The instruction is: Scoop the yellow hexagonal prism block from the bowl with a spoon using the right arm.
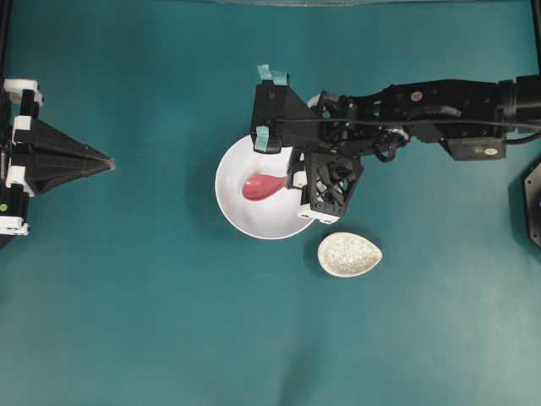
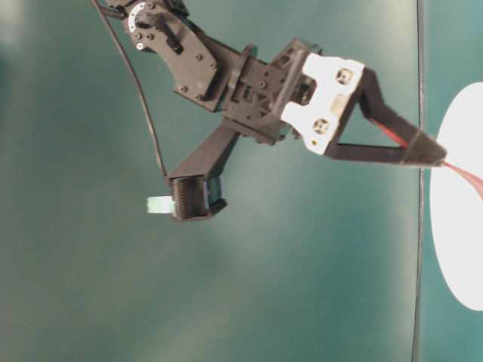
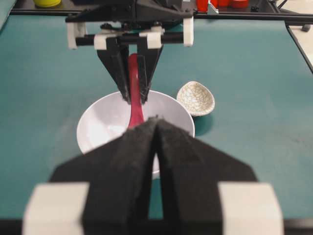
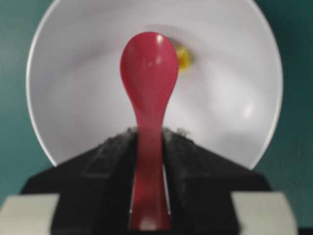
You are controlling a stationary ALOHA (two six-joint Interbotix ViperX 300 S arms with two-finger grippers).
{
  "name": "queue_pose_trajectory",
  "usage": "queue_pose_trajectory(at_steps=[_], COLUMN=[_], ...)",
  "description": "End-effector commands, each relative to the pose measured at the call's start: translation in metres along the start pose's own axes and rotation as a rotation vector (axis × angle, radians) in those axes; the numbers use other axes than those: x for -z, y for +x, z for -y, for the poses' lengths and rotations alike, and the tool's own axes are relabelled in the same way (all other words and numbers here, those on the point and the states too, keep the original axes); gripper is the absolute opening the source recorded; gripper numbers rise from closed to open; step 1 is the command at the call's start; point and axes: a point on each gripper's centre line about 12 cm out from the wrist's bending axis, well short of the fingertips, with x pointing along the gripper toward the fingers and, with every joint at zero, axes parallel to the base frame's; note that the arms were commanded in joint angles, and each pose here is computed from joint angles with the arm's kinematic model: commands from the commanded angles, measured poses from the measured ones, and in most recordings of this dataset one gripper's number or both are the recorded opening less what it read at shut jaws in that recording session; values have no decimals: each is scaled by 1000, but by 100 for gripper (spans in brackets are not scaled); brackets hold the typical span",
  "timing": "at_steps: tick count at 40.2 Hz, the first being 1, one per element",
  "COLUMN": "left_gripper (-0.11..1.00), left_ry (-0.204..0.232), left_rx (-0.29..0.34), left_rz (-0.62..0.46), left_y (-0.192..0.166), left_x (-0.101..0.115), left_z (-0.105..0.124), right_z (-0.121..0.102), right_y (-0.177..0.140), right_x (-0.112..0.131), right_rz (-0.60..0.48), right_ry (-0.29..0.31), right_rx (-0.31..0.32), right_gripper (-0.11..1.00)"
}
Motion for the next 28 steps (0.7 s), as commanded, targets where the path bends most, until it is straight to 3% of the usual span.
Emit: queue_pose_trajectory(at_steps=[1, 13, 28], left_gripper=[0, 0, 0], left_ry=[5, 5, 6], left_rx=[0, 0, 0], left_rz=[9, 11, 11], left_y=[1, 1, 1], left_x=[-4, -4, -4], left_z=[0, 0, 0], right_z=[-4, -7, -8], right_y=[-26, -53, -66], right_x=[-19, -24, -10], right_rz=[87, 129, 36], right_ry=[-12, -15, -5], right_rx=[-4, -6, -15], right_gripper=[24, 24, 24])
